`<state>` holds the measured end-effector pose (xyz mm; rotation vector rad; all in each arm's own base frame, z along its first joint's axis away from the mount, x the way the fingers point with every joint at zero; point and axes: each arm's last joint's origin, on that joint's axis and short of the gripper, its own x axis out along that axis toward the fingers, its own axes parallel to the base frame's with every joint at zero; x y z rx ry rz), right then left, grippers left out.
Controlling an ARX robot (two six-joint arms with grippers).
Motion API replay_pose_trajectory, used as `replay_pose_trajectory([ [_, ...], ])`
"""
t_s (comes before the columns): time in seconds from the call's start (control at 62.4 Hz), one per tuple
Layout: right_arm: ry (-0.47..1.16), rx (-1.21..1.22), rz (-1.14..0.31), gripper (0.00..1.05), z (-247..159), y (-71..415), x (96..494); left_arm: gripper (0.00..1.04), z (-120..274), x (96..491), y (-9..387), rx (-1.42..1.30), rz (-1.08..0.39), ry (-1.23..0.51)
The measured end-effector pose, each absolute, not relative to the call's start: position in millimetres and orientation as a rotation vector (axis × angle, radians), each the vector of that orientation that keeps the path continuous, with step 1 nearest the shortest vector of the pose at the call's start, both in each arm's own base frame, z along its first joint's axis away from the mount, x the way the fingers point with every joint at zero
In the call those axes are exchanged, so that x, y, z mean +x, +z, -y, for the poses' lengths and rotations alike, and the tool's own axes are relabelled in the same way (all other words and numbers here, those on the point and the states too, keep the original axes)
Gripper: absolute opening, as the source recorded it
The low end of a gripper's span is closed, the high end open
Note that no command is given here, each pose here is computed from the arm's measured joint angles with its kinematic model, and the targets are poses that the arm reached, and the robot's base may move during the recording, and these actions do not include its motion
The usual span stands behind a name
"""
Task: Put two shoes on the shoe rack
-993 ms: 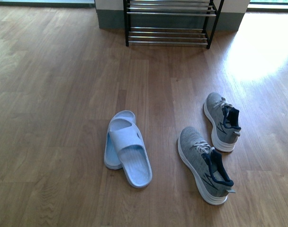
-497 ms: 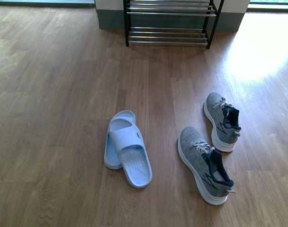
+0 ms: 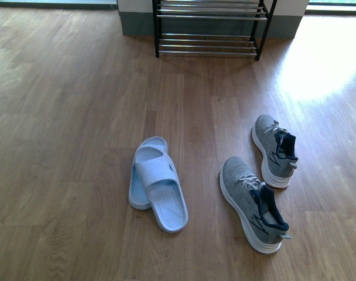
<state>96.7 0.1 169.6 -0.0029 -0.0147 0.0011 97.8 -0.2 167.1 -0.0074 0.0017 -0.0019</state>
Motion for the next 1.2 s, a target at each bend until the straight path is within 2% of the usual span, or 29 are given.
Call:
replay_pose_trajectory([
  [1.202, 0.002, -0.003, 0.015, 0.96, -0.1, 169.6, 96.7, 0.95, 0.2, 97.8, 167.1, -0.007, -0.002, 0.000],
])
